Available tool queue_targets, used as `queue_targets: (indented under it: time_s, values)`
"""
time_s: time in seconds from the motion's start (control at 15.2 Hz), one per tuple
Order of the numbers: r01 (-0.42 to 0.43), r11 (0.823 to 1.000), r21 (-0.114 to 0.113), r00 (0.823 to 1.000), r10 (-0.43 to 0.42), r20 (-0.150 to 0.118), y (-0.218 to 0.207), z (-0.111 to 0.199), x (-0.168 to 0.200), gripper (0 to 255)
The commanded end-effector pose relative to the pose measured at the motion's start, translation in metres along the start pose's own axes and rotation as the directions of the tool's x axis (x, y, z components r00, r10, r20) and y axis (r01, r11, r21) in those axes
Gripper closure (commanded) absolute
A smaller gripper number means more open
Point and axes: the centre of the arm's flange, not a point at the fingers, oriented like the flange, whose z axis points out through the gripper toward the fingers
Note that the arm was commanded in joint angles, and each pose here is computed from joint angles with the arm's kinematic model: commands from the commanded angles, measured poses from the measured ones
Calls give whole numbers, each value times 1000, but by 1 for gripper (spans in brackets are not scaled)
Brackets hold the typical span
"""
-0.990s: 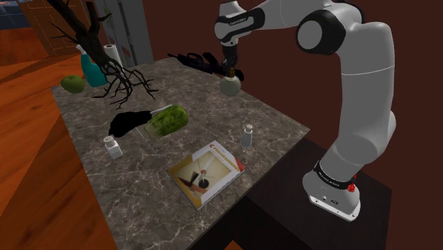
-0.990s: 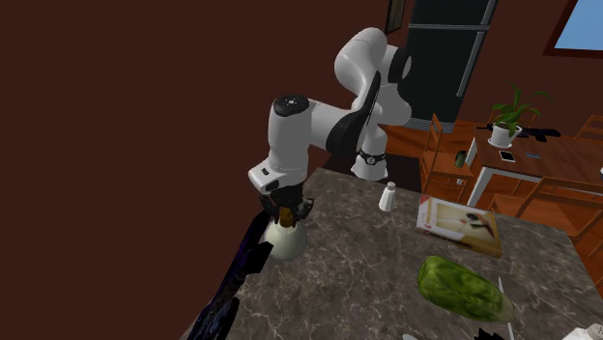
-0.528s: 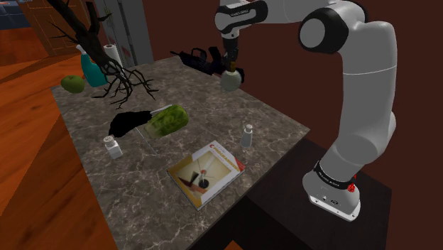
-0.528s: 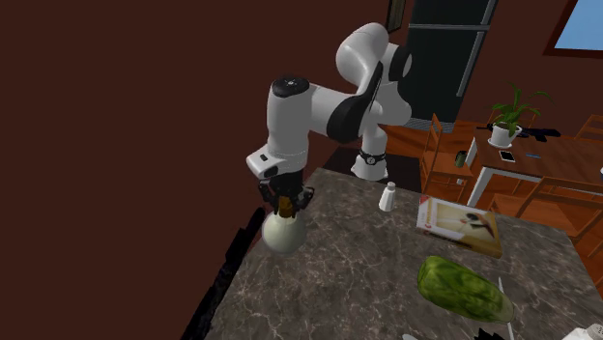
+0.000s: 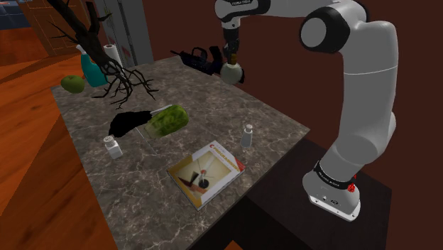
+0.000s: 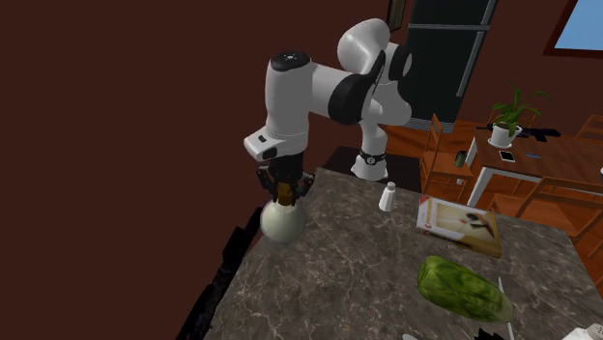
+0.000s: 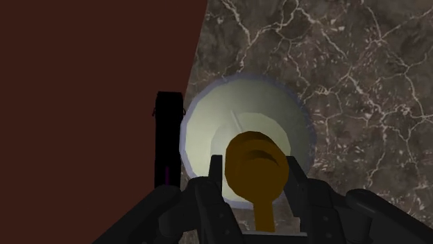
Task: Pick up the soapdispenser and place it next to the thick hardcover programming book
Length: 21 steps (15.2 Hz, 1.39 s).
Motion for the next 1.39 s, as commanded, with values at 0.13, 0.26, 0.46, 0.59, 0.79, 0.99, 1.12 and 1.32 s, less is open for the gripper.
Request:
queue_targets:
  time_s: [0.13,0.26,0.46,0.59,0.79,0.99,1.12,1.32]
  values:
    - [0,1000,0,1000,0,-1,3,-19,-1,255]
    - [0,1000,0,1000,0,-1,-17,-30,-15,255]
    - [0,1000,0,1000,0,-1,-46,-47,-37,255]
    - [0,1000,0,1000,0,-1,-65,-58,-51,255]
    - [0,1000,0,1000,0,-1,-94,-74,-72,255]
    - [0,1000,0,1000,0,-1,-123,-91,-93,255]
    - [0,1000,0,1000,0,-1,-143,-102,-108,255]
    - [0,1000,0,1000,0,-1,-172,-118,-129,255]
